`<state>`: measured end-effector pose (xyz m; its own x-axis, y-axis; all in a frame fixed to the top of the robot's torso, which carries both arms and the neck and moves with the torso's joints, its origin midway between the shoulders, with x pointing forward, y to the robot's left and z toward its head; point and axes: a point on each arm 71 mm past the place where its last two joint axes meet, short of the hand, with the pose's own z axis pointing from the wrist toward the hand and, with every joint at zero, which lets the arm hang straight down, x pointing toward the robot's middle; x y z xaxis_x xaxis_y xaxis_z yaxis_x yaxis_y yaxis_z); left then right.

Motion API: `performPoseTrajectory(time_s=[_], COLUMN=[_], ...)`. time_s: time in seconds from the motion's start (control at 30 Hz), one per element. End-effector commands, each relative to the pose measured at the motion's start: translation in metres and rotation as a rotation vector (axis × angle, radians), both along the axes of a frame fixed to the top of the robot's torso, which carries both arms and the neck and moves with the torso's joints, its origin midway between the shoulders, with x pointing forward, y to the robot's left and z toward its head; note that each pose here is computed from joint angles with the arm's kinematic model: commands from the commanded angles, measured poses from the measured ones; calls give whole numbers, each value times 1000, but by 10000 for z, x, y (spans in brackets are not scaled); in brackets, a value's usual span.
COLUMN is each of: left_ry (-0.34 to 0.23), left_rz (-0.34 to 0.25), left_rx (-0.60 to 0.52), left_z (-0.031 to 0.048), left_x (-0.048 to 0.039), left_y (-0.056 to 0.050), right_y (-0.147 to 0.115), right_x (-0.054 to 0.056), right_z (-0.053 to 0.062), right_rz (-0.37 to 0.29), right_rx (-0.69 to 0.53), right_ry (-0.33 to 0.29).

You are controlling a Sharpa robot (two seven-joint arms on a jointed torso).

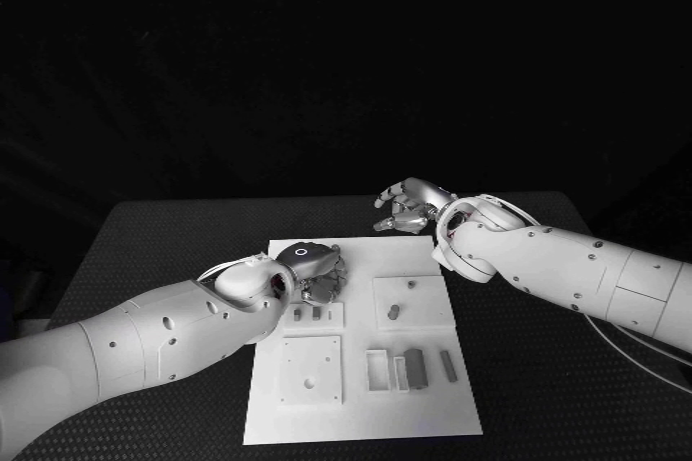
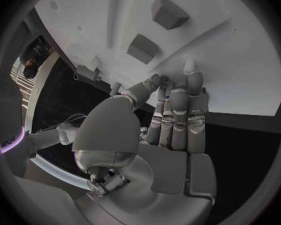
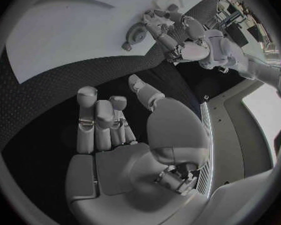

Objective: Assemble the parts on the task board

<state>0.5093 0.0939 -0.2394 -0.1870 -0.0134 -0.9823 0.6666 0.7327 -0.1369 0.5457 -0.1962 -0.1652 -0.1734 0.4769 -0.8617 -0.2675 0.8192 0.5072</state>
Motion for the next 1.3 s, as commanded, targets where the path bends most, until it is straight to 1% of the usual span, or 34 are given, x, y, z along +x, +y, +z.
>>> performPoseTrajectory(time_s=[0.03,0.13,0.2,0.4,0.7,1.03,1.3], left_ry=[31,26,8,4,3,1,-23], left_rz=[-8,-7,-10,-13,-15,-19,-18], left_rx=[80,99,120,149,182,205,181], left_z=[-107,-114,-119,-145,-163,-175,-158], left_x=[-29,-26,-24,-32,-39,-51,-52], left_y=[-2,0,-3,-14,-16,-19,-2], right_y=[13,16,14,14,13,10,5], right_x=[-5,-5,-5,-4,-4,-4,-4], right_z=[-5,-5,-5,-5,-6,-6,-5], right_rz=[14,15,14,14,14,13,12], right_rx=[-4,-3,-3,-3,-2,-2,-1], right_ry=[3,4,4,4,5,5,4])
